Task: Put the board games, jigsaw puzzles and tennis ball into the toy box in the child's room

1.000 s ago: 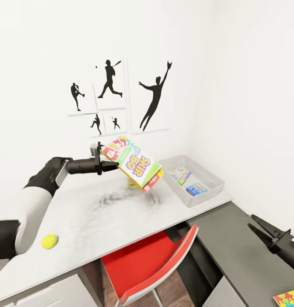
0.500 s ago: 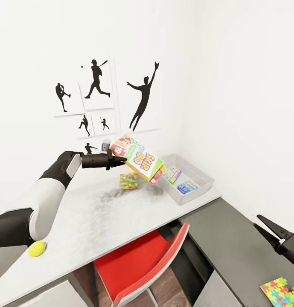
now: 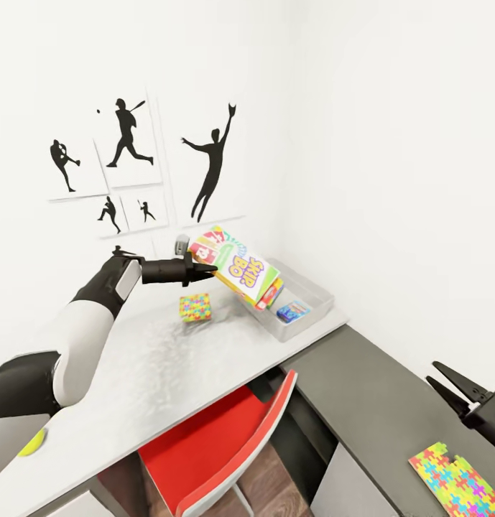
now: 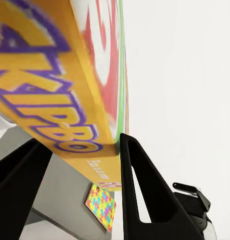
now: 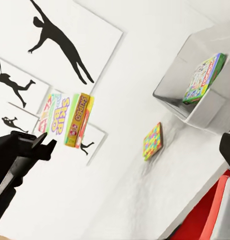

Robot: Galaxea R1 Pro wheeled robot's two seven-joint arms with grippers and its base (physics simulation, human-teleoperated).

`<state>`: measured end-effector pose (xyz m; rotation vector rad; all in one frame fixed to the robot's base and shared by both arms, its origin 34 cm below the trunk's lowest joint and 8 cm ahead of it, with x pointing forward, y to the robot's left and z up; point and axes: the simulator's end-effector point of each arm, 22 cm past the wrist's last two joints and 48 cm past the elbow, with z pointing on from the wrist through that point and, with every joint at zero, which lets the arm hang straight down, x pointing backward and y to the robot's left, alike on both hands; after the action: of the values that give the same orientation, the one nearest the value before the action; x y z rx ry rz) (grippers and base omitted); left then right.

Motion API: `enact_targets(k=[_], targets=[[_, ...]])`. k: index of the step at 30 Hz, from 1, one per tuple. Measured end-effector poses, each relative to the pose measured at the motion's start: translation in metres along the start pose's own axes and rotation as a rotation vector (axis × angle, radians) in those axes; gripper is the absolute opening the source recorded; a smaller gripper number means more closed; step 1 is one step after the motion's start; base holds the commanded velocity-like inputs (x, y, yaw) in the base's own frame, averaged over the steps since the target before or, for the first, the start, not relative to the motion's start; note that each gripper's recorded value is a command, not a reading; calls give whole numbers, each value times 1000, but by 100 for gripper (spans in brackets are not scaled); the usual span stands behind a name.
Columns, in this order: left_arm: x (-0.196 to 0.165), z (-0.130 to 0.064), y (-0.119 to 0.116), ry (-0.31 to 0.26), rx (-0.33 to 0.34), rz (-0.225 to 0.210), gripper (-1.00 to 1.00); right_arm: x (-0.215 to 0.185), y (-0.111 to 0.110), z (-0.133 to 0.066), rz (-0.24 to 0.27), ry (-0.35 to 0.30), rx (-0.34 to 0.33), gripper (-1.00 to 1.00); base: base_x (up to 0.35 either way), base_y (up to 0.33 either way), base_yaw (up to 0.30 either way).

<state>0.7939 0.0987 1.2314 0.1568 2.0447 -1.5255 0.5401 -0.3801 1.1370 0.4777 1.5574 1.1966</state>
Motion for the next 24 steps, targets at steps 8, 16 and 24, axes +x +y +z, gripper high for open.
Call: enact_targets(k=[8, 16, 24], targets=[[13, -14, 29, -7, -30, -35, -100, 4, 5, 3, 9, 4, -26, 100, 2, 1, -6], [11, -16, 29, -20, -23, -28, -100, 6, 5, 3, 16, 3, -28, 100, 65, 43, 0], [10, -17, 25, -23, -22, -19, -100, 5, 7, 3, 13, 1, -32, 100, 1, 1, -140]])
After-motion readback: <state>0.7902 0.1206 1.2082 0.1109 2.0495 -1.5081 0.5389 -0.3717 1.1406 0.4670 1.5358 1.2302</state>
